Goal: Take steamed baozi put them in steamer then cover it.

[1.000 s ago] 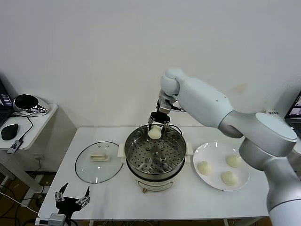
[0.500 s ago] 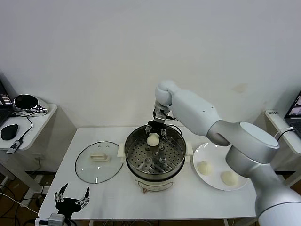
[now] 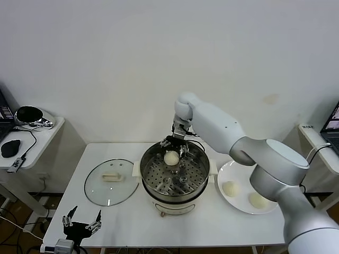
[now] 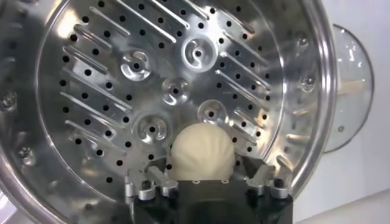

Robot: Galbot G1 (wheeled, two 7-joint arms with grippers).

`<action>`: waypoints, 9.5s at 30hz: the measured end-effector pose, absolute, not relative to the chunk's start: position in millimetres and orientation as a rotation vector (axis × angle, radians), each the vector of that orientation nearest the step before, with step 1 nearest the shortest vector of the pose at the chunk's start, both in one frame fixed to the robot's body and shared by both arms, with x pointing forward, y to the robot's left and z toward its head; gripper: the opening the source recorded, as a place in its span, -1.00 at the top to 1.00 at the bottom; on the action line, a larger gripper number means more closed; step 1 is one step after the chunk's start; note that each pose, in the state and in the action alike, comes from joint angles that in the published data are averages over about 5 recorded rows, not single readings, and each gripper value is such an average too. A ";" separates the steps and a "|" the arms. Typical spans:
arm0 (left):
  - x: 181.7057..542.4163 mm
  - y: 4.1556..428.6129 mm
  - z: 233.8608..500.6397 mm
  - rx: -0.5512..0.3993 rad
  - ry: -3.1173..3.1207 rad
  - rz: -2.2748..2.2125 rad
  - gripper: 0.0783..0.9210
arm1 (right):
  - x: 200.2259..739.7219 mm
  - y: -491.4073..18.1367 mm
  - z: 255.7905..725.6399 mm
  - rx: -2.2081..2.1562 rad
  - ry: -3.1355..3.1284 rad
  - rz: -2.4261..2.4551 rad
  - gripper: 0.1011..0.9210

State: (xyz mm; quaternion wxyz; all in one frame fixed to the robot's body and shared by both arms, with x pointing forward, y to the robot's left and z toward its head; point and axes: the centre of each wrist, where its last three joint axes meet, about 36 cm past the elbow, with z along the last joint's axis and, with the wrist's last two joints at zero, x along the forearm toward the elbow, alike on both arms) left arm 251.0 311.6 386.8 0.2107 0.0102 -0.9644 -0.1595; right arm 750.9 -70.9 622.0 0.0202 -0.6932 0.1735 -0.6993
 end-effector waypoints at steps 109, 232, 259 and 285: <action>253.8 288.0 370.0 -0.061 -2.610 -0.398 -0.77 | 625.0 -316.1 482.0 -2.170 2.475 -2.323 -0.14; 257.9 281.8 411.5 -0.103 -2.646 -0.393 -0.77 | 591.0 -383.6 579.0 -2.229 2.402 -2.392 -0.76; 261.2 285.9 387.8 -0.096 -2.583 -0.383 -0.77 | 584.5 -408.3 479.0 -2.316 2.431 -2.437 -0.76; 263.6 285.5 380.4 -0.096 -2.570 -0.373 -0.77 | 586.4 -406.8 459.1 -2.323 2.473 -2.431 -0.13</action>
